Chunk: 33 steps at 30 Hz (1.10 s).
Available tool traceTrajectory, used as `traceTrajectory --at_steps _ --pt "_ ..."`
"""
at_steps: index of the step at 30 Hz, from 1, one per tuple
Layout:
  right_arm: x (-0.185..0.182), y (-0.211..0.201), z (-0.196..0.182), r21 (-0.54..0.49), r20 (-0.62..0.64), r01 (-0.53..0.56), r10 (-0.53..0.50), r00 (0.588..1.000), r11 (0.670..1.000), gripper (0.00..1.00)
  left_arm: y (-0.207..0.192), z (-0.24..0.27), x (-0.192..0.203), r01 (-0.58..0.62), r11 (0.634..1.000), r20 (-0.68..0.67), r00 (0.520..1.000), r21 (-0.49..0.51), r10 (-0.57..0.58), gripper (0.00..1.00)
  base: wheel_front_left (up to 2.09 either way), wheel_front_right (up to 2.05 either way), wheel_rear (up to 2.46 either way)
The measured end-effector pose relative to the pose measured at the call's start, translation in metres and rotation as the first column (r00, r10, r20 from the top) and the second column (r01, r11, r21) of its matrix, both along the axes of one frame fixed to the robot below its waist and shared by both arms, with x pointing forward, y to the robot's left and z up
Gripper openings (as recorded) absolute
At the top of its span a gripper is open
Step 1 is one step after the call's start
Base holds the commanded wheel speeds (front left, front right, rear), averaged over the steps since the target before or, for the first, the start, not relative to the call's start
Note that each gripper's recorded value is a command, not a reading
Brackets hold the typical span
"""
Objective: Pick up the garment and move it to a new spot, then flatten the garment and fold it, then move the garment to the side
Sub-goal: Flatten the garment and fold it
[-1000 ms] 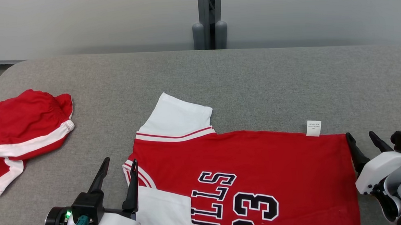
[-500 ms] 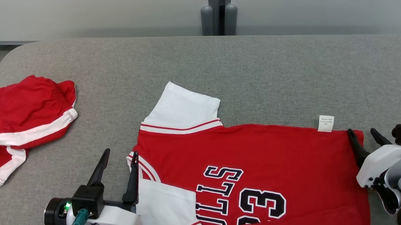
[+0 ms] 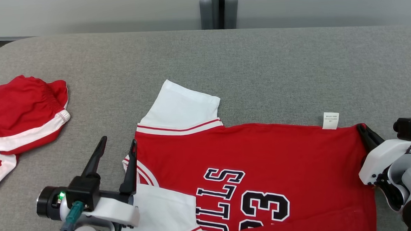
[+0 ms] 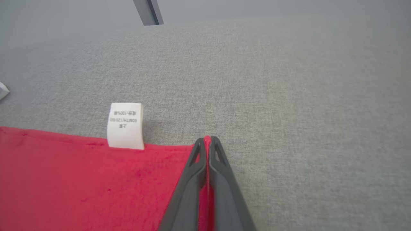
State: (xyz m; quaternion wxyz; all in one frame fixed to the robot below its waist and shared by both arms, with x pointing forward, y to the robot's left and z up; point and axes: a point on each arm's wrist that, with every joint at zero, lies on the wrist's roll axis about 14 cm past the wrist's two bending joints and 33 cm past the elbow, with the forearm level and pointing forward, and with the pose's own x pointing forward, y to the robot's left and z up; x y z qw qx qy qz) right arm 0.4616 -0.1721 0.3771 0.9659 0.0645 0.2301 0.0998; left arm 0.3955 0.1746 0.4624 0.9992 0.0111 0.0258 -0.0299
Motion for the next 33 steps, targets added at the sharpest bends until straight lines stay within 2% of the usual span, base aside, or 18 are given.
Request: traceTrajectory --at_steps 7,10,13,18,25,27,33 --pt "0.004 0.004 0.004 -0.028 0.024 -0.054 0.055 0.998 0.998 0.00 -0.003 0.017 0.042 0.078 0.997 0.054 0.995 0.022 -0.079 1.00 0.00 0.00 0.00" --pt "0.007 0.006 0.005 -0.020 0.033 -0.056 0.056 0.998 0.998 0.00 -0.012 0.022 0.066 0.143 0.986 0.057 0.987 0.080 -0.148 1.00 0.00 0.00 0.00" --pt "0.010 0.009 0.006 -0.016 0.043 -0.063 0.063 0.997 0.998 0.00 -0.026 0.015 0.092 0.206 0.973 -0.013 0.979 0.104 -0.206 1.00 0.00 0.00 0.00" --pt "0.014 0.011 0.004 -0.009 0.045 -0.064 0.065 0.997 0.998 0.00 -0.069 0.003 0.118 0.344 0.938 -0.136 0.932 0.031 -0.337 1.00 0.00 0.00 0.00" --pt "0.022 0.014 0.002 0.010 0.052 -0.053 0.052 0.997 0.999 0.00 -0.064 -0.030 0.143 0.394 0.919 -0.353 0.862 0.013 -0.364 1.00 0.00 0.00 0.00" --pt "0.024 0.011 0.000 0.009 0.048 -0.043 0.042 0.998 0.999 0.00 -0.066 -0.037 0.148 0.401 0.916 -0.387 0.844 -0.004 -0.372 1.00 0.00 0.00 0.00" --pt "0.024 0.005 -0.009 0.011 0.026 -0.018 0.017 1.000 1.000 0.00 -0.063 -0.062 0.161 0.436 0.899 -0.493 0.788 0.026 -0.368 1.00 0.00 0.00 0.00"
